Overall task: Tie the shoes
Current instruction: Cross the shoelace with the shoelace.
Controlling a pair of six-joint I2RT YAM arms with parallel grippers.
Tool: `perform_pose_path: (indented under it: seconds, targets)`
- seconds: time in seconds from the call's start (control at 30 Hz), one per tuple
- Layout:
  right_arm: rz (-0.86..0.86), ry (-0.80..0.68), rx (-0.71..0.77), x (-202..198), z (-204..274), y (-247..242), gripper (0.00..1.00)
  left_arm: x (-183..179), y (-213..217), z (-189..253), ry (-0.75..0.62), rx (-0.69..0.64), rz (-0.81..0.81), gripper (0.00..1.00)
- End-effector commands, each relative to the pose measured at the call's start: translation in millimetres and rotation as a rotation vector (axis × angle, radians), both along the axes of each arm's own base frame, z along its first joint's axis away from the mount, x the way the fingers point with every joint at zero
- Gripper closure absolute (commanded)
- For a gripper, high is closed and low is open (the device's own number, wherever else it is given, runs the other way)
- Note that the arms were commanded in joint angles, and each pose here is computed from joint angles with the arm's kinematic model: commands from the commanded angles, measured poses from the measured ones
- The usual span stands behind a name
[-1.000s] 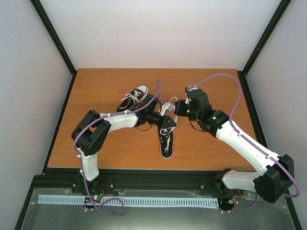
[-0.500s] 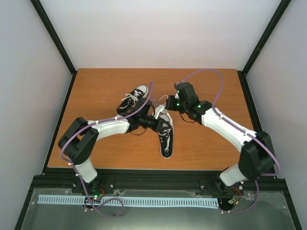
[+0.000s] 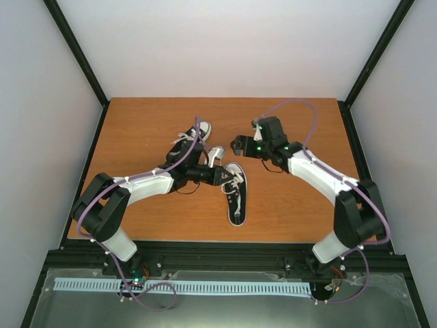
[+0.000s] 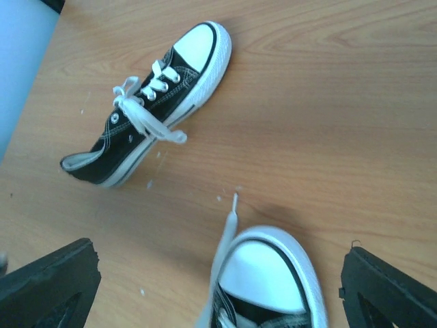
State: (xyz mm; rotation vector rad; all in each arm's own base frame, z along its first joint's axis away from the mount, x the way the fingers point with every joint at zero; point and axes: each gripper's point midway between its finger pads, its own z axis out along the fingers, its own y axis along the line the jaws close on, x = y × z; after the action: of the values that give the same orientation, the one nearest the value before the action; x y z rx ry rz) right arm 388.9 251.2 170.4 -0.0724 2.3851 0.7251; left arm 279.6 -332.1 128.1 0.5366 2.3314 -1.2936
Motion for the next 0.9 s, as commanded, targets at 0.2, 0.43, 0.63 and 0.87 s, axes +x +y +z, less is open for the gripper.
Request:
perform_pose_path:
  seconds: [0.2, 0.43, 0.63, 0.87]
  targets:
    - [0.113, -0.106, 0.09, -55.9, -6.9, -33.9, 0.08, 7.8, 0.9, 24.1, -0.003, -0.083, -0.006, 0.99]
    - [0.238, -0.036, 0.12, -71.8, -62.4, -7.9, 0.4, 8.0, -1.9, 27.6, 0.006, -0.086, -0.026, 0.99]
    - [0.288, -0.041, 0.082, -70.4, -79.5, -2.1, 0.41, 9.5, -1.0, 24.6, 0.017, -0.07, -0.022, 0.99]
    - [0.327, -0.059, 0.073, -72.3, -82.3, -0.1, 0.45, 11.5, -3.5, 27.5, 0.019, -0.078, -0.023, 0.99]
